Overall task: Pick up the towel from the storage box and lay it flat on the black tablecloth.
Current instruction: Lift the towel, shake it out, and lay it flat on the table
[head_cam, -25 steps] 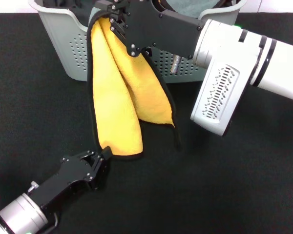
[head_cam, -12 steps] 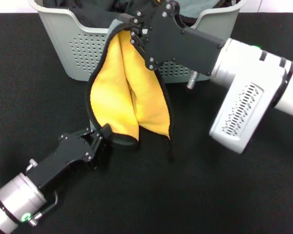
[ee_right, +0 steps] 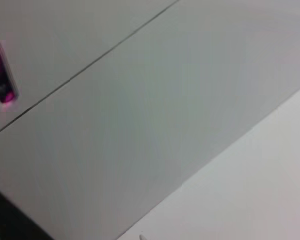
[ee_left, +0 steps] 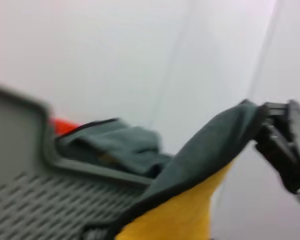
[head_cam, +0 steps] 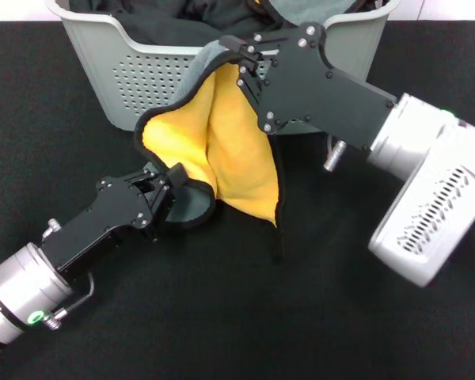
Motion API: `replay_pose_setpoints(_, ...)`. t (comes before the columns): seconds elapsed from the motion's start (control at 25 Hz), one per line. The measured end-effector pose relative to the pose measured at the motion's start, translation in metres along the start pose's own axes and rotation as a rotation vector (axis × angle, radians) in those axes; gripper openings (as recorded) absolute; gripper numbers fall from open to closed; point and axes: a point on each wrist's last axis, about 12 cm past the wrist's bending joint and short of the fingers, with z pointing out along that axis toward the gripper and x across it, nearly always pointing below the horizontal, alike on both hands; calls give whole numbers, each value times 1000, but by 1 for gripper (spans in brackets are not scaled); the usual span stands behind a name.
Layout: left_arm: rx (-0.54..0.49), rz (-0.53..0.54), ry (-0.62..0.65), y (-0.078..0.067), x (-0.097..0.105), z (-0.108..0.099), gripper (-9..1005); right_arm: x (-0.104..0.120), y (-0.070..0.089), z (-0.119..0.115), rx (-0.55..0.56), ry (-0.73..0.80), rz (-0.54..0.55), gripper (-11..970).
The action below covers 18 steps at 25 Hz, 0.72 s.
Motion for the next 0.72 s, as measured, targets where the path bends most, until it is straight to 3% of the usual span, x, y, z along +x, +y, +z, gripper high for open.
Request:
replay_pose_setpoints(0.36,205,92,-96,0,-35,-4,11,-25,13,-40,92,21,92,12)
replay_pose_setpoints(0.52,278,69,-115,1,-48,-5,11,-33,19,-50,102,24,142,12)
replay_pose_setpoints(0.72,387,31,-50,-3,-50,-5,11,-47,28,-63,120,38,183,12)
